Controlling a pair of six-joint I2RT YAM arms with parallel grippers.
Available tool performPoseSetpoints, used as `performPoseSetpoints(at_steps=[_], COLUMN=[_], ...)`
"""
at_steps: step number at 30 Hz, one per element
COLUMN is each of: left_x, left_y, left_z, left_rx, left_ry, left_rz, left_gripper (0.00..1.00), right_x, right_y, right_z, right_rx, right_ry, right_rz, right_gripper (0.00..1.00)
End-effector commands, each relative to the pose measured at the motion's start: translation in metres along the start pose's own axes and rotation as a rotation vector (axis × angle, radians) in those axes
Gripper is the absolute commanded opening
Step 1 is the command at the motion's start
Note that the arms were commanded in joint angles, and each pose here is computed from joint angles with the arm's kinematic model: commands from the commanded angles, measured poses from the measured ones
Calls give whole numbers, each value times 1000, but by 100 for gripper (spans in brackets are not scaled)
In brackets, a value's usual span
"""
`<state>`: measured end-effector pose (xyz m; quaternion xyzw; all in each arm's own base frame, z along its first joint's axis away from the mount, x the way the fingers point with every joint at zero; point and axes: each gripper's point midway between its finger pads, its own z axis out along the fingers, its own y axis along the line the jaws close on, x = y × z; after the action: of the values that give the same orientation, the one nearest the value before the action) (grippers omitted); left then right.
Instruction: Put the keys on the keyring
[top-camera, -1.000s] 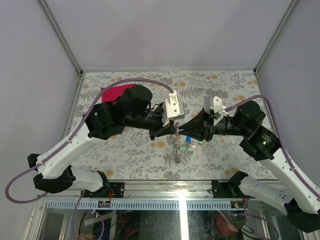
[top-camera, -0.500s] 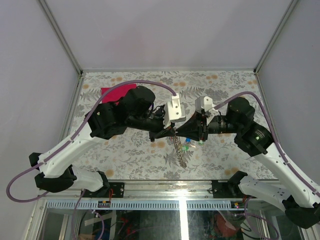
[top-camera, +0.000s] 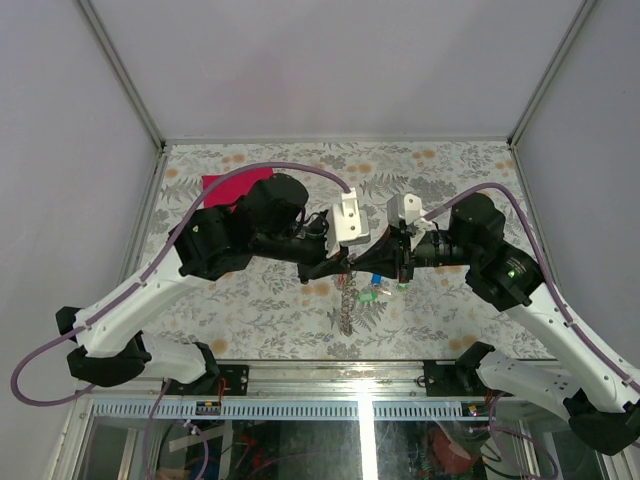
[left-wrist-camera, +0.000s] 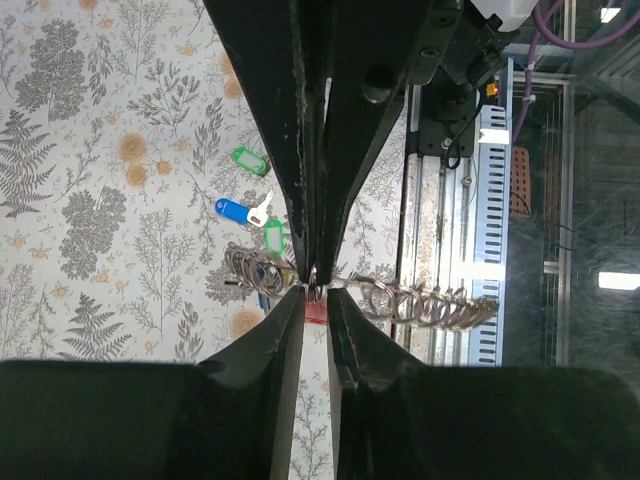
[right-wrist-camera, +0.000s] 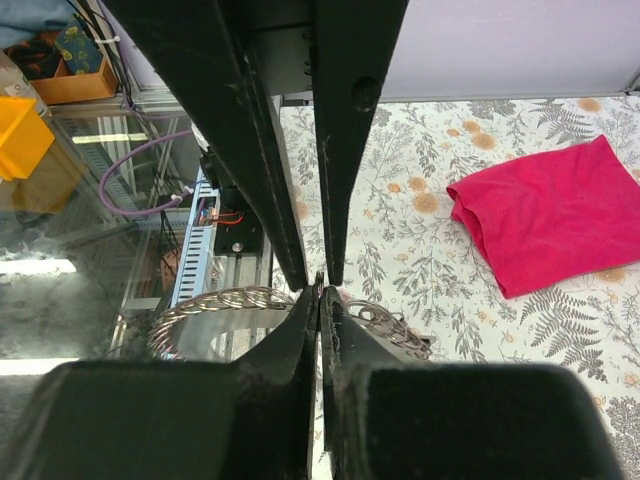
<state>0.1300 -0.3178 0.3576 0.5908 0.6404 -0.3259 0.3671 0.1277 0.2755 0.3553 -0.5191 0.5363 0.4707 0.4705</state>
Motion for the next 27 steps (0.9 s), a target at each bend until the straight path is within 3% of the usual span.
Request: performPoseSetpoints(at_steps=[1,14,27], left_x=[-25,-39,-62], left_y=[-1,-9,-9], left_z=[-16,-33,-53], left_rx=[-36,-68,-127], left_ry=[-142,-333,-565], left_rz=[69,82,34], left_gripper=[20,31,31], right_x=[-24,-46,-85], right_y=[1,17,28], right_z=[-7,-13,-22], right_rx=[24,-18,-9], right_ry=[-55,-131,-411], right_rz=[-82,-96,-51], right_gripper=[0,0,0])
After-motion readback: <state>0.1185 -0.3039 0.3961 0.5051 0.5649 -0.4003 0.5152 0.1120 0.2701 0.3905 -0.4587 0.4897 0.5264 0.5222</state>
